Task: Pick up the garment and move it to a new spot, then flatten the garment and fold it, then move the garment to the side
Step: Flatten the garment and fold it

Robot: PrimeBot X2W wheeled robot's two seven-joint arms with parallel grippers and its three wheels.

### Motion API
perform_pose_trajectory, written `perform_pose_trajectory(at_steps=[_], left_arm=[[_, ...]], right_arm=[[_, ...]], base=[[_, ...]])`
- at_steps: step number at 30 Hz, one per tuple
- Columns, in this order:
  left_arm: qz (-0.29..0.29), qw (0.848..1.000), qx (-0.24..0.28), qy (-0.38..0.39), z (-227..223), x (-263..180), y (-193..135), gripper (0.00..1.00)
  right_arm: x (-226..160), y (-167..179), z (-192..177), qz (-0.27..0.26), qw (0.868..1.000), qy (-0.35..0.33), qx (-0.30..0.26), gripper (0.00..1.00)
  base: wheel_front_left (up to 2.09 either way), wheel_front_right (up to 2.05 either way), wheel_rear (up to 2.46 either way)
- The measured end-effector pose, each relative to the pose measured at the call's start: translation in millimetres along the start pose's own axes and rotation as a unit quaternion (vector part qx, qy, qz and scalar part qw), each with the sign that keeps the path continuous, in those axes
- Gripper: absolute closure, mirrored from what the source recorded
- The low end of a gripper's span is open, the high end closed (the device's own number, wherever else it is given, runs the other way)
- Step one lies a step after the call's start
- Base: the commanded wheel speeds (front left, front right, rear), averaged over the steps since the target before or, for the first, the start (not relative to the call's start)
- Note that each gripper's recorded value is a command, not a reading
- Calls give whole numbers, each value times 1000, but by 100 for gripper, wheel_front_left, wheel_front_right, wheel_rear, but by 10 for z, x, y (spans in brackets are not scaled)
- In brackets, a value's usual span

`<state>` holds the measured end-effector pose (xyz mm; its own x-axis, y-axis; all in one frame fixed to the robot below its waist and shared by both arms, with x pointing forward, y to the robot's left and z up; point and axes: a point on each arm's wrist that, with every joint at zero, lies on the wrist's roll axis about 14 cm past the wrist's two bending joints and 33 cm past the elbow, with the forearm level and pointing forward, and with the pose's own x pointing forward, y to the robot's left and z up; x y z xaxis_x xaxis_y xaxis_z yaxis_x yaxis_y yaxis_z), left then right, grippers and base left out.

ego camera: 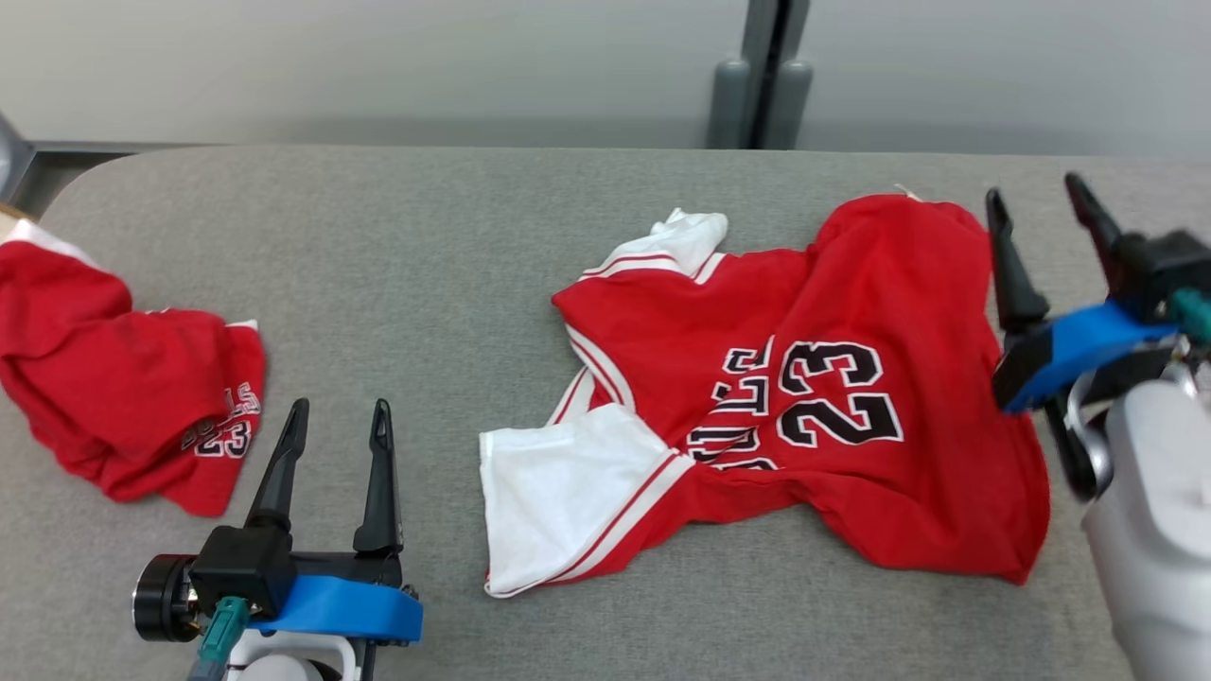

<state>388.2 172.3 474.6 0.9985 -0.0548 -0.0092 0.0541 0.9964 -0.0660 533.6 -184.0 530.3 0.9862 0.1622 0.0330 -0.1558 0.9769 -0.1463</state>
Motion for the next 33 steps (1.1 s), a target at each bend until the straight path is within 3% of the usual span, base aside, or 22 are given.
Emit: perform_pose_trajectory(at_steps=[8, 18, 33], left_arm=[[-23, 1000, 4, -3, 12, 52, -131, 0], [-33, 999, 9, 1, -12, 35, -177, 0], [-39, 999, 10, 30, -190, -11, -187, 0]], right_arm=[[-594, 130, -17, -7, 999, -28, 31, 0], [-1265, 417, -365, -20, 997, 11, 80, 0], [-1572, 517, -522, -26, 994, 37, 97, 0]], base=[[0, 0, 0], [0, 0, 0], [0, 0, 0]])
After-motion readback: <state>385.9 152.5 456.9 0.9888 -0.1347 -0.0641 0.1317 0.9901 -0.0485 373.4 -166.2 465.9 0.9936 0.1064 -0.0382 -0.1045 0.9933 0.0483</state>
